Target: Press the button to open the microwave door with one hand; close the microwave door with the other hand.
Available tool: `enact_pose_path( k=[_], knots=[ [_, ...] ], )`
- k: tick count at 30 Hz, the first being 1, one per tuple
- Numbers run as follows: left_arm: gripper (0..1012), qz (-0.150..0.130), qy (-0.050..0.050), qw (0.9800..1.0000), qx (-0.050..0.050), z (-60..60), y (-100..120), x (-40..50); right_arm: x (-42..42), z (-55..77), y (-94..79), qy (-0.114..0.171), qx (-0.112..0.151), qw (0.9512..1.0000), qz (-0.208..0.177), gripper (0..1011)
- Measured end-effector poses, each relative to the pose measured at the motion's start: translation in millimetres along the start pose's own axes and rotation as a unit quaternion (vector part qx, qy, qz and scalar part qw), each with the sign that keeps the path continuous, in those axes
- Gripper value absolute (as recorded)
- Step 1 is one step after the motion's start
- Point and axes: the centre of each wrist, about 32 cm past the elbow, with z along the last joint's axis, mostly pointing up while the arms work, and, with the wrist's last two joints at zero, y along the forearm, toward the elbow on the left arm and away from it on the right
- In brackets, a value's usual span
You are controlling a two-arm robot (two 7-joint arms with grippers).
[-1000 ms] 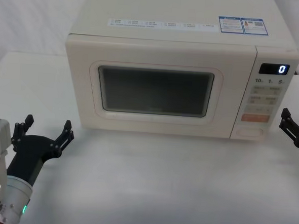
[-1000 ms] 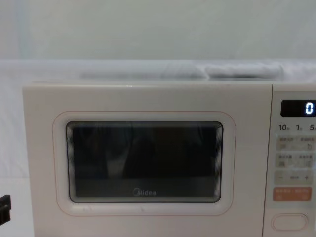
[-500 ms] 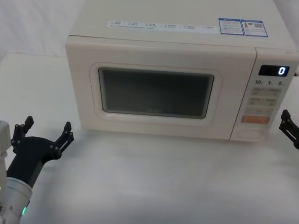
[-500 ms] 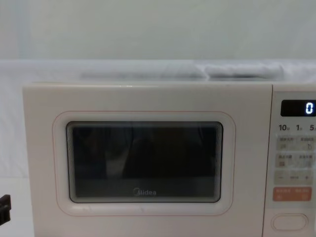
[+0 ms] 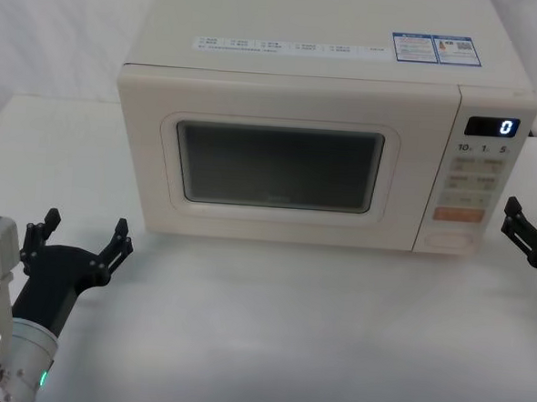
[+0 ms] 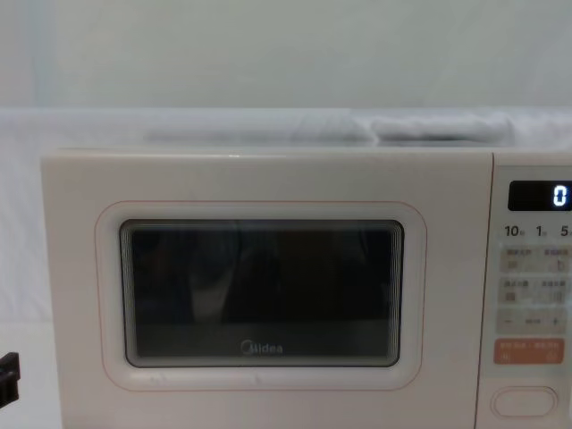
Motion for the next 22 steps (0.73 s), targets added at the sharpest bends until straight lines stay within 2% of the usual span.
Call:
enact_pose_path(
  k=[22],
  knots=[
    [1001, 0.0, 0.0, 1.0, 0.0, 0.0, 0.0, 0.0, 0.0, 0.0, 0.0, 0.0, 0.0, 1.0, 0.0, 1002]
  ],
)
